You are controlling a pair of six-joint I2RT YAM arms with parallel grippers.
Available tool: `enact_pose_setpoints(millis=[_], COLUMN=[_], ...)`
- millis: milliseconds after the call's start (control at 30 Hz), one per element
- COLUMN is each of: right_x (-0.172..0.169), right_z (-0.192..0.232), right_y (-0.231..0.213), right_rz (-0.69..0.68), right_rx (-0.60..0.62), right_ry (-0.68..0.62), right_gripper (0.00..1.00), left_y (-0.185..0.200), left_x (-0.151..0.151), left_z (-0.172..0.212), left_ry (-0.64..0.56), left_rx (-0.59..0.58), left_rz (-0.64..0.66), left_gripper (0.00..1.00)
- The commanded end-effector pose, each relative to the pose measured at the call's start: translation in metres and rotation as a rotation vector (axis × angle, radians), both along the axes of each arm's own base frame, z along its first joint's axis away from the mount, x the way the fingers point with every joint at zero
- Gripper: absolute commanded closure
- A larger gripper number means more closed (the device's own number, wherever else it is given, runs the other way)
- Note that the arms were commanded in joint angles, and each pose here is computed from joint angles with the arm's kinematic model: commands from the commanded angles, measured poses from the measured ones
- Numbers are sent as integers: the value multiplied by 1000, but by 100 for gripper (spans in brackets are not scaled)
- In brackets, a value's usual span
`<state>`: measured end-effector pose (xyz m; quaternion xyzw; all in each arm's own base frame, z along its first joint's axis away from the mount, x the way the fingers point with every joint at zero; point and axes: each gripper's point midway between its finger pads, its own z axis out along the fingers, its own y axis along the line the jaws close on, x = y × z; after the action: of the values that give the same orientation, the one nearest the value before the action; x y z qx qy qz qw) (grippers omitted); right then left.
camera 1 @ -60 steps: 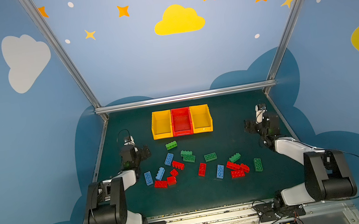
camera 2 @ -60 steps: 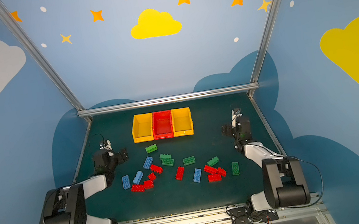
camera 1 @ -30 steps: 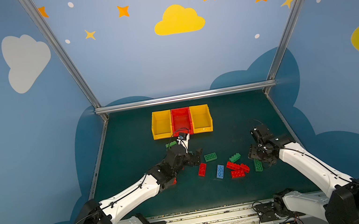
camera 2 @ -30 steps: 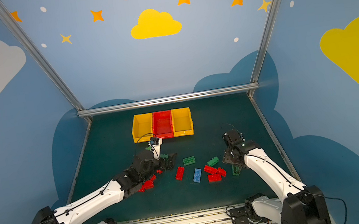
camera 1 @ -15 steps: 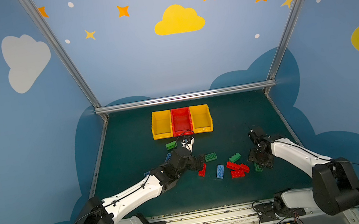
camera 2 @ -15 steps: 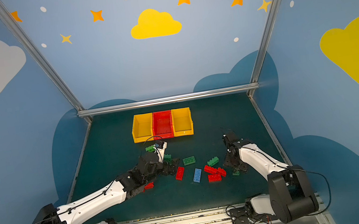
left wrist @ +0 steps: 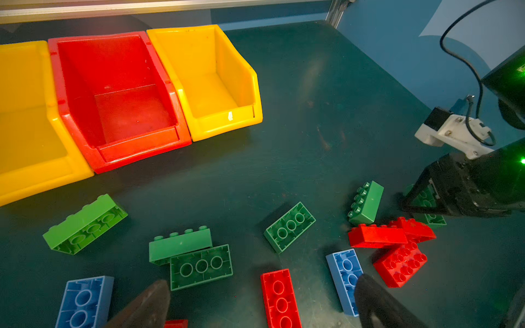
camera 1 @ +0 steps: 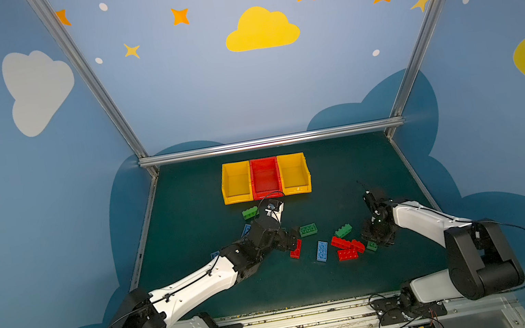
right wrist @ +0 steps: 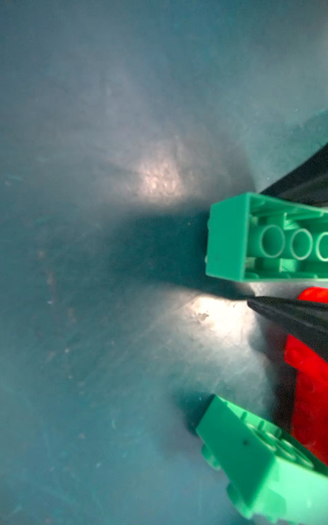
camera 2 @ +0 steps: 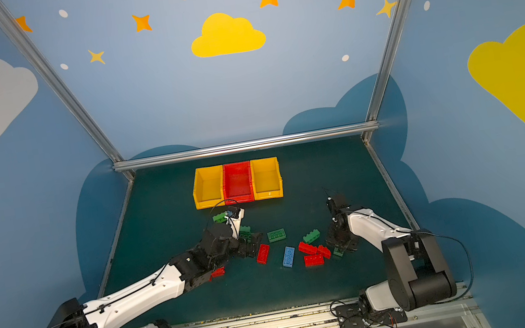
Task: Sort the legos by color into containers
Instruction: 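Grasp a green brick with the right gripper while the left arm reaches forward, then carry the green brick with the right gripper into the yellow bin nearest it and release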
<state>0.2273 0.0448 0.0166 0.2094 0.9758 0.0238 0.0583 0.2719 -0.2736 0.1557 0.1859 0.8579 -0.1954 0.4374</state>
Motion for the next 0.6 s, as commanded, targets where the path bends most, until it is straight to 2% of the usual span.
enact_pose_setpoints(millis=[0,167,333,467,567], right_x=[0,5,21,54,93], right_z=[-4,0,31,71,104], right_y=[3,0,9,35,65], right_rz=[22,41,103,187,240], right_rx=[17,-19,-32,7,54], right_ry=[14,28,-33,-126,-206], right_gripper=[65,78,81,81,81], left_y=[1,8,15,23,28], left_x=[1,1,0,1,0], left_z=[11,14,21,24,26], left_ry=[-9,-19,-29,-32,-36], left_rx=[-9,1,-6,-16,-5], left_rz=[14,34,63,104,118], left_gripper=[0,0,0,0,0])
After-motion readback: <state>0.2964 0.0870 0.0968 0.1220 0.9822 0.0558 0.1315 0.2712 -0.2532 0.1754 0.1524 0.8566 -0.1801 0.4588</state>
